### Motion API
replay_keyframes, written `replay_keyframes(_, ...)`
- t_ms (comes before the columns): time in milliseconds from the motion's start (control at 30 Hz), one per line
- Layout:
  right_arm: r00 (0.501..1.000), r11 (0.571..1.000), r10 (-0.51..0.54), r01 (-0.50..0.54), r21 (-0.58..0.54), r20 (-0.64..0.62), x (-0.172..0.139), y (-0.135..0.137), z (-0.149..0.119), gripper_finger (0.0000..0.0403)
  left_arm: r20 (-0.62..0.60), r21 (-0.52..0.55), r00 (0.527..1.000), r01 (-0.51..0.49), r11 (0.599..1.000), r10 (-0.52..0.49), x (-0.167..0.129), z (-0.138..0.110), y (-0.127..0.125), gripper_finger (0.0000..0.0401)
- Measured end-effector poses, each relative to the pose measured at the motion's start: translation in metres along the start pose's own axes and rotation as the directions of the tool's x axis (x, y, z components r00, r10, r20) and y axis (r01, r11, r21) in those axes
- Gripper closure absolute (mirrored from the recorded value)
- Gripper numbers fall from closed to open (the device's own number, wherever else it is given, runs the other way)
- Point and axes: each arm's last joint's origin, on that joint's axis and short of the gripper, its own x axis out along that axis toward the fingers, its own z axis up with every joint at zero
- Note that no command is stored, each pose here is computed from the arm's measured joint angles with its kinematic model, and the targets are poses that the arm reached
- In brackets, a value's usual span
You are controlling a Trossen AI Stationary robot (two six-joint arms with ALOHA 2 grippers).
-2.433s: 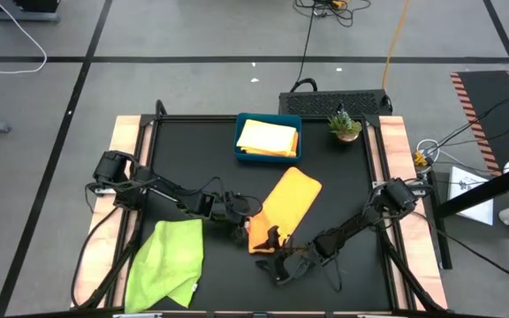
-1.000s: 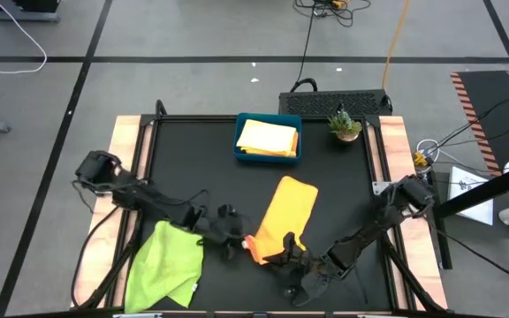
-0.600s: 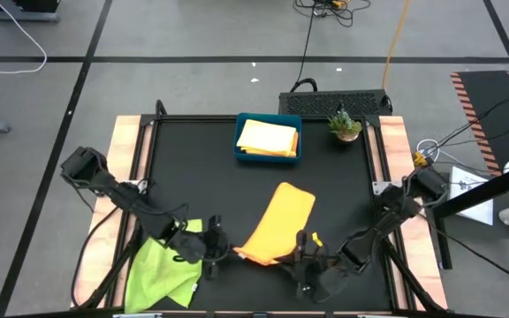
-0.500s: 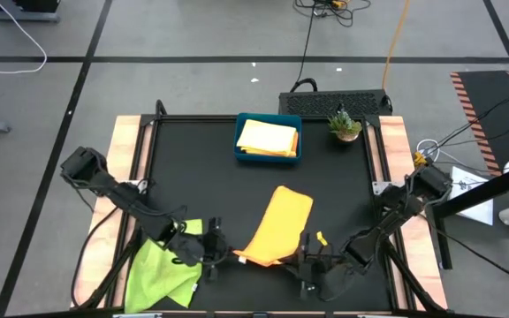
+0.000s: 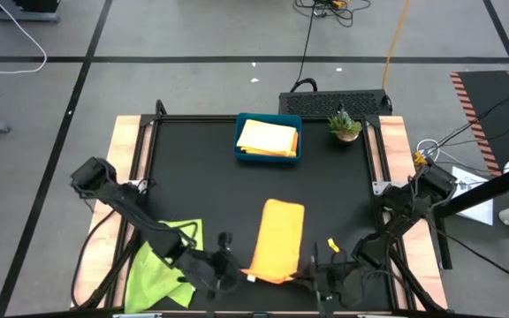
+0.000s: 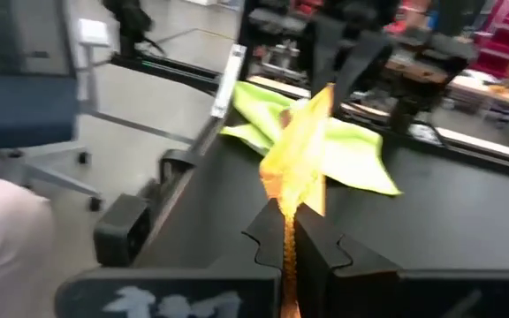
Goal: Fold microfiber towels
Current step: Fold the orange microfiber cloth
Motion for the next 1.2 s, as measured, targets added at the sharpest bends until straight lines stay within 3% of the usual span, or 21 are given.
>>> replay_keyframes(133,0.992,0.994,-0.110,0.109,-0.017,-0.062,-0.001,-0.003,-0.009,0.0403,-0.107,0.040,0.991,-0.071,0.997,0.075,0.016,0.003,0.014,0.0401)
replay_keyframes(300,0.964,0.976,-0.211,0.217,0.019,-0.163,-0.001,-0.012,-0.026,0.0403,-0.143,0.018,0.984,-0.107,0.994,0.108,0.026,0.007,0.046,0.0401)
replay_keyframes(567,0.940,0.931,-0.304,0.328,0.162,-0.155,-0.021,-0.042,-0.065,0.0403,-0.165,-0.005,0.976,-0.142,0.990,0.139,0.038,0.015,0.099,0.0401)
replay_keyframes(933,0.917,0.846,-0.377,0.398,0.354,-0.129,-0.046,-0.099,-0.113,0.0403,-0.212,-0.053,0.960,-0.196,0.979,0.181,0.050,0.010,0.167,0.0401)
replay_keyframes(1200,0.921,0.834,-0.316,0.384,0.396,-0.227,-0.039,-0.127,-0.129,0.0403,-0.304,-0.088,0.938,-0.201,0.976,0.166,0.080,-0.015,0.196,0.0401)
